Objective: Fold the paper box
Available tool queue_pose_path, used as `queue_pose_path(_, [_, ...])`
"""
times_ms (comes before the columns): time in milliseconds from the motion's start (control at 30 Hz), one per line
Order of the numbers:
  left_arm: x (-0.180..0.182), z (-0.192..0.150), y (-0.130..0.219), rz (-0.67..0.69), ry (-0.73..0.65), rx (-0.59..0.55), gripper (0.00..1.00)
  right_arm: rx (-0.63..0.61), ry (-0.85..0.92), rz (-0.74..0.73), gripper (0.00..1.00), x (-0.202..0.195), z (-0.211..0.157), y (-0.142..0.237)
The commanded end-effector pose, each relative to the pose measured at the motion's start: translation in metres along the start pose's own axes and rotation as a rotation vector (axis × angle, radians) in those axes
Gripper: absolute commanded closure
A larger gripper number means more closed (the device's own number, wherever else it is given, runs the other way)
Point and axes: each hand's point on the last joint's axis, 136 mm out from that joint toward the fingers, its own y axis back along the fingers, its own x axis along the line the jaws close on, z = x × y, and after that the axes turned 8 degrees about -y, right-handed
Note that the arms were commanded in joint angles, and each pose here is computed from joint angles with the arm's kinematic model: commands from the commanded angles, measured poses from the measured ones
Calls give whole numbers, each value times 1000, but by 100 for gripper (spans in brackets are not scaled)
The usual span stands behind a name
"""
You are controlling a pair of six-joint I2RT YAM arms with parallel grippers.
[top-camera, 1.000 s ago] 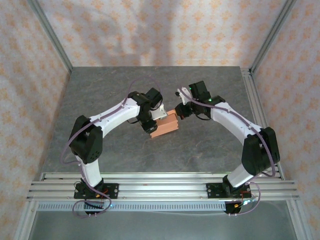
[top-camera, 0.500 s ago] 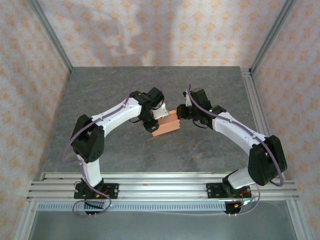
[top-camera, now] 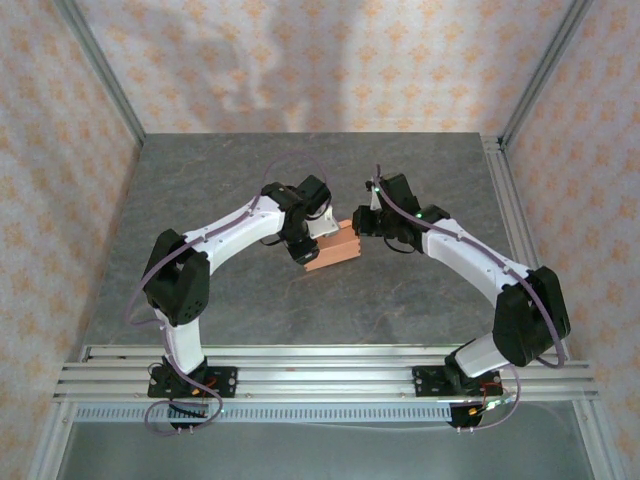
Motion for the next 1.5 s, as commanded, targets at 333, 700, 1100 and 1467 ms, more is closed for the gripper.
queue_pose_path(333, [3,-15,-10,14,-1,78,61,95,313,-46,71,-7,6,18])
queue_pose_path(700, [3,-15,-9,13,-1,79,61,156,371,-3,67,1,2,7])
queue_pose_path(1100, [1,-14,-8,12,-7,73,61,166,330,-11,98,3,7,1])
queue_pose_path(1467, [6,-9,-8,45,-14,80,61,133,58,-46,100,6,5,4])
